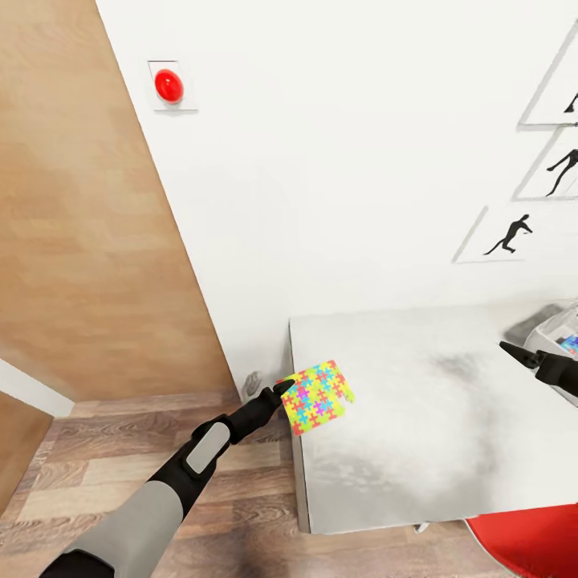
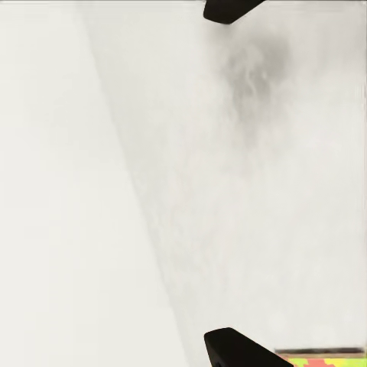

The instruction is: Put all the toys in the child's room - the three board games (two on the bed and one on the table), the two jigsaw puzzles on the table, and the tennis ball on the table - inside the toy box on the table in the child's room.

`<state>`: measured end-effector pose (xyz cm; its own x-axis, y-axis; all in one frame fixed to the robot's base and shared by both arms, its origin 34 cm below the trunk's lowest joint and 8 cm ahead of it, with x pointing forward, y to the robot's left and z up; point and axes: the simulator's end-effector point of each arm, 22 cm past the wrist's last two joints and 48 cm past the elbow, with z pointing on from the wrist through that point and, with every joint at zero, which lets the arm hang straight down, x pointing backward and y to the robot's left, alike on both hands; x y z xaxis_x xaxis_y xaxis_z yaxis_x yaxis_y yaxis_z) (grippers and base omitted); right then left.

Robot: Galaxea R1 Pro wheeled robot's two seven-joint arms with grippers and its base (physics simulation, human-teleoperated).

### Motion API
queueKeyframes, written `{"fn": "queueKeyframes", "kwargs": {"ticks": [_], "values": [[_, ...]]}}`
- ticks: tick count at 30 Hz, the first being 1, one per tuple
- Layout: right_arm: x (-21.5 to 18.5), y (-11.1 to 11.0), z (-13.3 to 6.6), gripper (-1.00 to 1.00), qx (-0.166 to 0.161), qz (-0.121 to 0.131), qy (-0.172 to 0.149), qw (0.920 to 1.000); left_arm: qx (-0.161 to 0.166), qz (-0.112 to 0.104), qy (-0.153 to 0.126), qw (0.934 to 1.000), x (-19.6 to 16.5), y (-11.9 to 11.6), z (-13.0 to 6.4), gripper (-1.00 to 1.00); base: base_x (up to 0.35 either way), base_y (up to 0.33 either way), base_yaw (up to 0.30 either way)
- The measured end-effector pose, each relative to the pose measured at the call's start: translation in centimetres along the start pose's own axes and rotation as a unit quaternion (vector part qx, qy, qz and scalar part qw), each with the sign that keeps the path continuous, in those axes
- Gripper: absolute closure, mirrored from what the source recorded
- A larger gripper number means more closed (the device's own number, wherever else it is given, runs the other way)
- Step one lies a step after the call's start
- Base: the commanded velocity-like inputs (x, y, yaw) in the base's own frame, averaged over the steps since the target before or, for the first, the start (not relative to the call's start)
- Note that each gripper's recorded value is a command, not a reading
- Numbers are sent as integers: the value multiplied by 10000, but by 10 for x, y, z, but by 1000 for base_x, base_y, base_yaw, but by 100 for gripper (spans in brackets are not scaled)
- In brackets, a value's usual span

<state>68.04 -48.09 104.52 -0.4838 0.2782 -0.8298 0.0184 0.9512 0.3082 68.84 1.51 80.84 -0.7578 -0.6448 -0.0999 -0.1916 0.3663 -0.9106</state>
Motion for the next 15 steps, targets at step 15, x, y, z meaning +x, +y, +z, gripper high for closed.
{"fn": "queueKeyframes", "kwargs": {"ticks": [15], "values": [[0,0,0,-100,-3,3,2,10000,1,-2,-1,10000,0,0,0,-100,0,0,-47]]}}
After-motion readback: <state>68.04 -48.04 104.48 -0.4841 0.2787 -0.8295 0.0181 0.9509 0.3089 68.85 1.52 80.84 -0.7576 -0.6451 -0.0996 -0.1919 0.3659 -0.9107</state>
